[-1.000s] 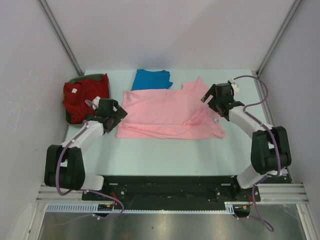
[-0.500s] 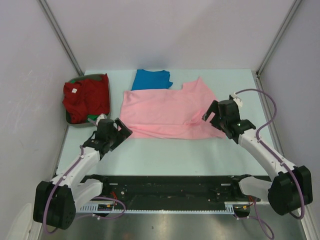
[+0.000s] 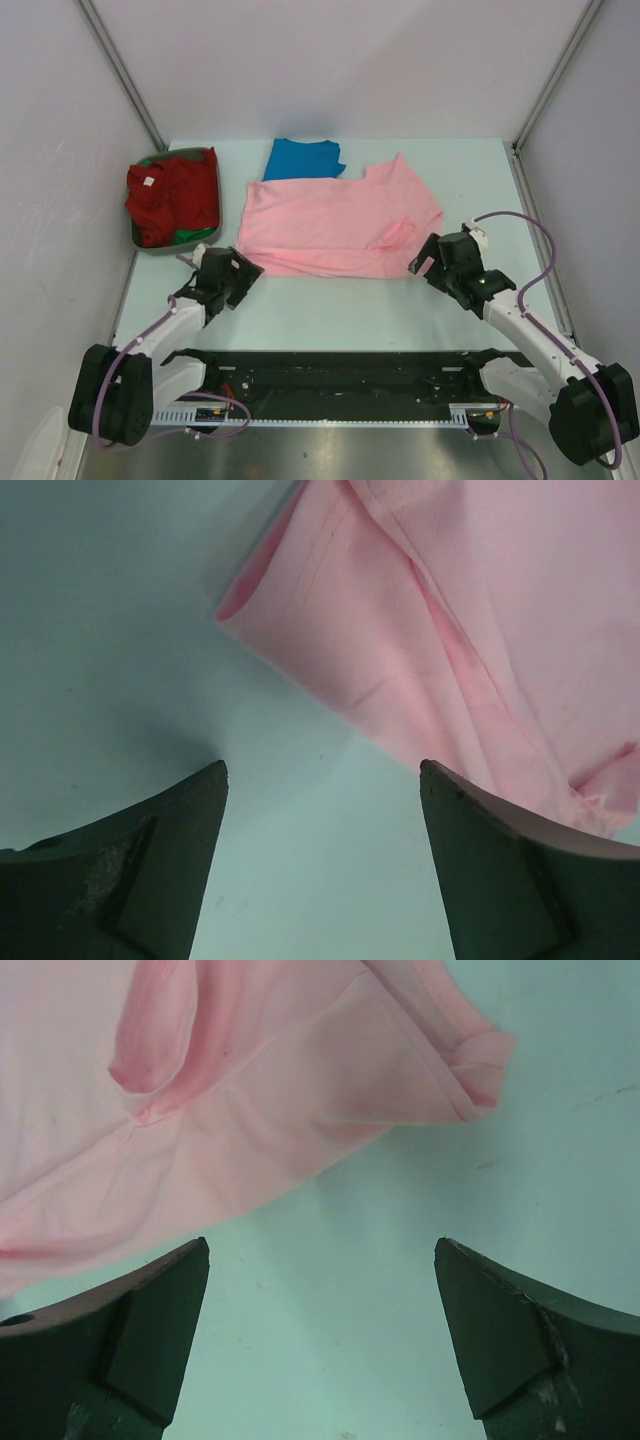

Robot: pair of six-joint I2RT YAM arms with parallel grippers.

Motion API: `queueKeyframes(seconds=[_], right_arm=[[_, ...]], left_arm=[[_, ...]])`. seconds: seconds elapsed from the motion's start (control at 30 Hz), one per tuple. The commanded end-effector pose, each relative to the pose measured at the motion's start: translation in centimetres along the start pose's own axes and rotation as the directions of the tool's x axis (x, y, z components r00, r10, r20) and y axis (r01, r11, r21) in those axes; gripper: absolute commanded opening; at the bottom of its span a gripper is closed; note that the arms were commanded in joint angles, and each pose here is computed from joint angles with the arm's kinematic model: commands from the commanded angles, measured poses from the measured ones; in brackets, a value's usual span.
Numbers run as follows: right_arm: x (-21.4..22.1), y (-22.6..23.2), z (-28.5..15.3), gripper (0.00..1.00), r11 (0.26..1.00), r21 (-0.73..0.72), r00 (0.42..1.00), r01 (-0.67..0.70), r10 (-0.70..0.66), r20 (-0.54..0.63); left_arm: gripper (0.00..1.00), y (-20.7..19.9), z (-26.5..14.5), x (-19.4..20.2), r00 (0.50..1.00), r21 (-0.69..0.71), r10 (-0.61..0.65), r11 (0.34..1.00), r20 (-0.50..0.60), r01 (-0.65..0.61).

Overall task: Fold and stack the t-shirts
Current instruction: Fold the tshirt

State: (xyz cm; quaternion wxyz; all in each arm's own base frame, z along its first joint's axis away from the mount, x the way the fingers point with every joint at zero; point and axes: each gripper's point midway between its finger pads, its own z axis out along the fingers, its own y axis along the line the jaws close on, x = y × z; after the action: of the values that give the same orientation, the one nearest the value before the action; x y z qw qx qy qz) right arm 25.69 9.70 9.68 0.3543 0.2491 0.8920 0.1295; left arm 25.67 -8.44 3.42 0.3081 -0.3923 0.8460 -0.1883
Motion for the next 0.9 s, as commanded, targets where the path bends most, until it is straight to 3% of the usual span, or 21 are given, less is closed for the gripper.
queueKeyframes(seconds=[0.0,0.1,0.2,0.27,0.4,0.6,0.7,0.87], right_arm=[[-0.6,1.0,-0.6,1.0,0.999,-0.045,0.999,-0.018,0.02,0.034],[-0.5,1.2,-0.7,1.0,0.998,-0.054,0.999,-0.012,0.014,0.035],[-0.3,1.1,-0.7,1.0,0.999,-0.047,0.999,-0.004,0.005,0.037],[-0.1,1.0,-0.7,1.0,0.999,-0.047,0.999,-0.003,0.004,0.036],[-0.1,0.6,-0.9,1.0,0.999,-0.041,0.999,0.001,0.001,0.043],[-0.3,0.2,-1.3,1.0,0.999,-0.043,0.998,0.001,0.002,0.07],[0.1,-0.4,-1.1,1.0,1.0,-0.026,0.998,0.0,0.002,0.06],[1.6,-1.6,-0.7,1.0,0.999,0.007,0.999,-0.045,0.045,0.015]], left_arm=[[0.82,2.5,1.4,0.3,0.998,-0.123,-0.065,0.99,0.023,0.067],[0.72,3.1,2.1,0.5,0.997,-0.159,-0.081,0.984,0.021,0.083],[0.53,3.1,2.5,0.4,0.997,-0.193,-0.071,0.978,0.022,0.074],[0.48,2.5,2.7,-0.1,0.996,-0.188,-0.077,0.979,0.037,0.082],[0.29,2.1,3.3,-0.7,0.997,-0.221,-0.059,0.973,0.042,0.067],[0.23,1.8,4.0,-1.4,0.998,-0.261,-0.032,0.964,0.049,0.044],[0.0,1.4,4.3,-1.4,0.999,-0.262,-0.023,0.965,0.038,0.032],[0.0,0.5,3.8,-1.6,0.999,-0.218,-0.021,0.976,0.038,0.029]])
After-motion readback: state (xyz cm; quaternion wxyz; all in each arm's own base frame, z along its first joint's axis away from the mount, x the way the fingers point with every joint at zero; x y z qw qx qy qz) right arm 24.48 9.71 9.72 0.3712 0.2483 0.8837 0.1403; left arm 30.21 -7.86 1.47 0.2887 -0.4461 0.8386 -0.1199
